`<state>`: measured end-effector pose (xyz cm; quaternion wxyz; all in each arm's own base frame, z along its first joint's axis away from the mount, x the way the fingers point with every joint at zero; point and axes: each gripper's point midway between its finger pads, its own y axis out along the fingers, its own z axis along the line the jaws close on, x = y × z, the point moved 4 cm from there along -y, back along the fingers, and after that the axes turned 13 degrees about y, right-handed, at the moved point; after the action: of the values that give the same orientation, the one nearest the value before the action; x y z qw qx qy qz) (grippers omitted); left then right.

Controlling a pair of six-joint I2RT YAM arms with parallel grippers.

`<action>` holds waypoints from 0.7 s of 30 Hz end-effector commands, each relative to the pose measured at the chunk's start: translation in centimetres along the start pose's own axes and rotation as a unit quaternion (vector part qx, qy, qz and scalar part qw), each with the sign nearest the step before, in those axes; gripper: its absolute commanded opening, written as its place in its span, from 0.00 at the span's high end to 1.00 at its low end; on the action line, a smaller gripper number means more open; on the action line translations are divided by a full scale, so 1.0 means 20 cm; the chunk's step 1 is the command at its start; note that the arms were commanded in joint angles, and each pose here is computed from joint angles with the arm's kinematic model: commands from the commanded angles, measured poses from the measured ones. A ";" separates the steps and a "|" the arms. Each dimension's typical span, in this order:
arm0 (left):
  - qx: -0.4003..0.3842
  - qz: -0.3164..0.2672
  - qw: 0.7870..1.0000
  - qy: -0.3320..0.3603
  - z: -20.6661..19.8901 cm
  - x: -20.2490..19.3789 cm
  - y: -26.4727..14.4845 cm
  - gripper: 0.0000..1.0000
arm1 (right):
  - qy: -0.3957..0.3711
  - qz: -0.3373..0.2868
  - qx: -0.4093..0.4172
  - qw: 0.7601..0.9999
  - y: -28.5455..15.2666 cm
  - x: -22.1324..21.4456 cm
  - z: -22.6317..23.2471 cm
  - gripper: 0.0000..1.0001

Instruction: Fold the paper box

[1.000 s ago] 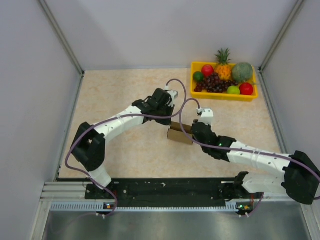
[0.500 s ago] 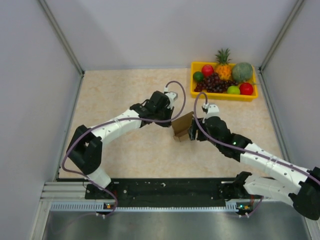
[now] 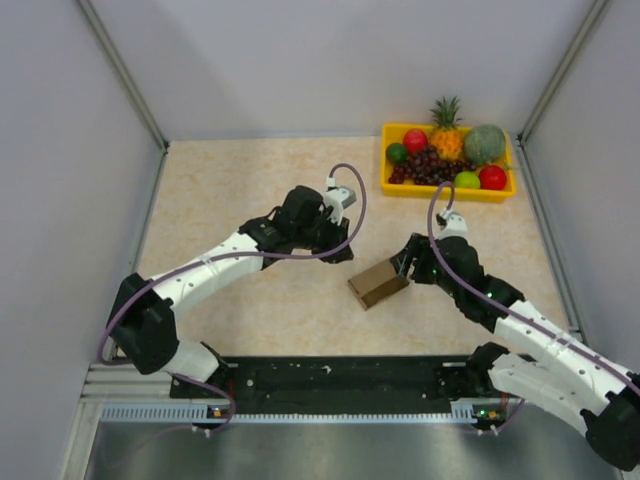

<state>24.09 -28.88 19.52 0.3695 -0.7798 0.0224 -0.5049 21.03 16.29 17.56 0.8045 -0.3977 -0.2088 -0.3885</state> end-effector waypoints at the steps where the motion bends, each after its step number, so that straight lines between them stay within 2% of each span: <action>1: -0.067 -0.045 0.996 0.021 -0.12 0.09 -0.06 0.73 | 0.062 -0.005 -0.001 0.998 -0.04 0.01 -0.06 0.35; 5: -0.056 -0.052 0.997 0.014 -0.12 0.07 -0.11 0.61 | 0.056 0.007 -0.028 0.998 -0.08 0.04 -0.14 0.33; 6: -0.065 -0.054 0.996 0.007 -0.13 0.07 -0.11 0.61 | 0.069 0.005 -0.044 0.997 -0.07 0.06 -0.18 0.32; 7: -0.103 -0.052 0.993 0.005 -0.17 0.06 -0.11 0.61 | 0.078 0.030 -0.044 0.996 -0.06 0.04 -0.19 0.32; 10: -0.161 -0.024 0.986 -0.027 -0.23 0.05 -0.05 0.64 | 0.086 0.072 -0.013 0.994 -0.04 0.03 -0.16 0.40; 12: -0.200 0.004 0.978 -0.054 -0.26 0.02 0.03 0.67 | 0.070 0.080 -0.005 0.994 -0.03 0.04 -0.15 0.40; 14: -0.212 0.022 0.975 -0.059 -0.29 -0.01 0.13 0.72 | 0.066 0.089 -0.008 0.994 -0.01 0.05 -0.13 0.42; 15: -0.215 0.020 0.975 -0.051 -0.31 0.00 0.15 0.74 | 0.062 0.098 -0.017 0.993 0.00 0.05 -0.14 0.47; 16: -0.212 0.024 0.976 -0.047 -0.32 -0.01 0.19 0.74 | 0.059 0.101 -0.020 0.993 0.01 0.06 -0.14 0.48; 17: -0.208 0.041 0.976 -0.049 -0.33 -0.05 0.25 0.76 | 0.058 0.108 -0.025 0.992 0.03 0.05 -0.15 0.48; 21: -0.196 0.048 0.978 -0.047 -0.34 -0.07 0.35 0.79 | 0.040 0.104 -0.064 0.992 0.07 0.03 -0.22 0.48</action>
<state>19.96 -34.86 14.28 0.2623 -0.8613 0.1545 -0.4069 21.67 13.30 14.13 0.8321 -0.4388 -0.0833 -0.3289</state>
